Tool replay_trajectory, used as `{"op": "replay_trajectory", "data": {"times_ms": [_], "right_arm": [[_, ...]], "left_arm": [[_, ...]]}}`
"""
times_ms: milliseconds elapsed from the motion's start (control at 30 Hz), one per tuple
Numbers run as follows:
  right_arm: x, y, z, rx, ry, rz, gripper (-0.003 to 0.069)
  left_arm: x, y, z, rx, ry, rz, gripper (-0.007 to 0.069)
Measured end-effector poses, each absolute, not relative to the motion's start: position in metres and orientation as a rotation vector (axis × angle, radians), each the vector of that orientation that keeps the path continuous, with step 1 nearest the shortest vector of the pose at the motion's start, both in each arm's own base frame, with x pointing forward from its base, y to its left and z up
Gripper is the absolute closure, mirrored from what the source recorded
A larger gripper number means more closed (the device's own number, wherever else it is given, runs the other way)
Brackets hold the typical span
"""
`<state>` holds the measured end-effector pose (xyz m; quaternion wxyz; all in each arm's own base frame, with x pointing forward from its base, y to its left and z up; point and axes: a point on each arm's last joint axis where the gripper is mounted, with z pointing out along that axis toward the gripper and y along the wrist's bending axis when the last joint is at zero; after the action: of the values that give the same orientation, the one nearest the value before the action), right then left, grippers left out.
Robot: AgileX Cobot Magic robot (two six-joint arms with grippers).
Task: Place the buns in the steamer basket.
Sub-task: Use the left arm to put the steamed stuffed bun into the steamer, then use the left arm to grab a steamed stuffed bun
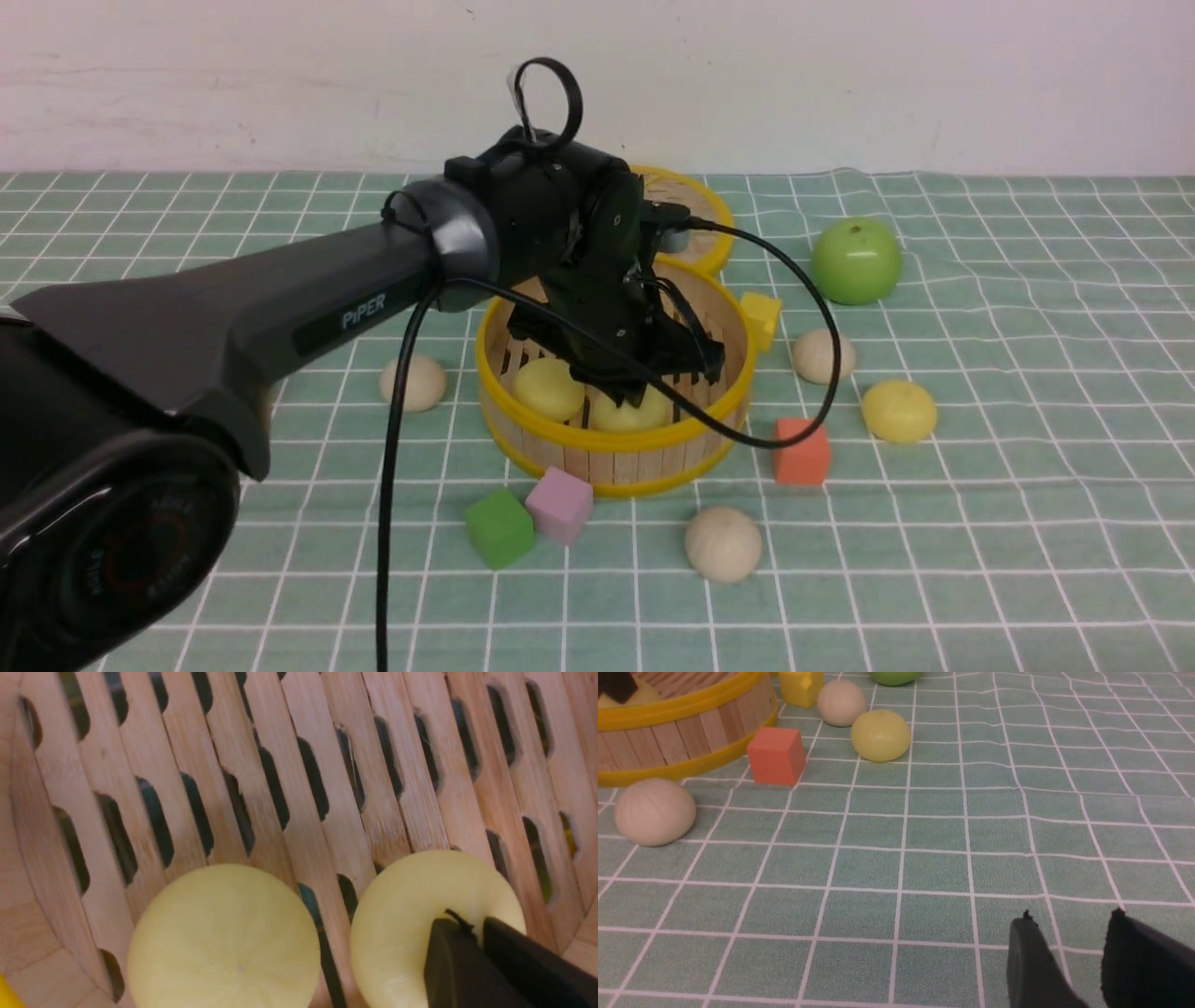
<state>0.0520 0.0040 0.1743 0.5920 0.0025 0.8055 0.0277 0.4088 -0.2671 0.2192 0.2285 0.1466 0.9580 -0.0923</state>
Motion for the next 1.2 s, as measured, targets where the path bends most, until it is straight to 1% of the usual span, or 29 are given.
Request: {"op": "replay_trajectory", "data": {"times_ms": [33,67,133,200,233,267,333,400,433,467,500,567,600,633,700,767,800,833,867,967,1067,1200], "right_arm": [[0.052,0.004,0.174,0.006,1.873,0.064,0.042],[0.052,0.004,0.174,0.006,1.873,0.064,0.042],[0.052,0.004,0.174,0.006,1.873,0.064,0.042],[0.052,0.004,0.174,0.006,1.873,0.064,0.042],[0.052,0.004,0.174,0.006,1.873,0.064,0.042],[0.052,0.004,0.174,0.006,1.873,0.064,0.042],[0.052,0.004,0.174,0.006,1.873,0.064,0.042],[0.052,0.004,0.174,0.006,1.873,0.064,0.042],[0.052,0.004,0.174,0.006,1.873,0.064,0.042],[0.052,0.004,0.174,0.006,1.873,0.064,0.042],[0.052,0.004,0.174,0.006,1.873,0.064,0.042],[0.052,0.004,0.174,0.006,1.873,0.064,0.042],[0.052,0.004,0.174,0.006,1.873,0.064,0.042],[0.052,0.004,0.174,0.006,1.873,0.064,0.042],[0.052,0.004,0.174,0.006,1.873,0.064,0.042],[0.052,0.004,0.174,0.006,1.873,0.064,0.042],[0.052,0.004,0.174,0.006,1.873,0.064,0.042],[0.052,0.004,0.174,0.006,1.873,0.064,0.042],[0.052,0.004,0.174,0.006,1.873,0.064,0.042],[0.052,0.004,0.174,0.006,1.873,0.064,0.042],[0.052,0.004,0.174,0.006,1.873,0.064,0.042],[0.052,0.004,0.174,0.006,1.873,0.064,0.042]], "left_arm": [[0.409,-0.267,0.219,0.403,2.638,-0.254,0.0574],[0.409,-0.267,0.219,0.397,2.639,-0.256,0.0531],[0.409,-0.267,0.22,0.395,2.638,-0.257,0.0475],[0.407,-0.266,0.224,0.395,2.642,-0.253,0.0396],[0.406,-0.265,0.226,0.395,2.645,-0.252,0.0368],[0.406,-0.265,0.227,0.395,2.646,-0.251,0.0362],[0.402,-0.261,0.243,0.394,2.628,-0.246,0.0292],[0.4,-0.257,0.254,0.392,2.609,-0.242,0.0273],[0.398,-0.254,0.264,0.393,2.59,-0.234,0.0263],[0.395,-0.244,0.285,0.385,2.552,-0.215,0.0258],[0.395,-0.244,0.284,0.384,2.553,-0.21,0.0257],[0.391,-0.23,0.307,0.362,2.519,-0.189,0.0258],[0.389,-0.214,0.325,0.329,2.507,-0.171,0.0264],[0.388,-0.203,0.334,0.306,2.503,-0.16,0.027],[0.389,-0.178,0.347,0.264,2.509,-0.124,0.0292],[0.392,-0.152,0.352,0.2,2.526,-0.091,0.0315],[0.395,-0.138,0.351,0.16,2.539,-0.082,0.0329],[0.395,-0.139,0.35,0.162,2.543,-0.084,0.0332],[0.401,-0.116,0.342,0.082,2.574,-0.084,0.0354],[0.406,-0.085,0.316,-0.052,2.651,-0.131,0.0388],[0.406,-0.076,0.297,-0.093,2.679,-0.165,0.0395],[0.41,-0.078,0.282,-0.072,2.662,-0.18,0.0395]]}}
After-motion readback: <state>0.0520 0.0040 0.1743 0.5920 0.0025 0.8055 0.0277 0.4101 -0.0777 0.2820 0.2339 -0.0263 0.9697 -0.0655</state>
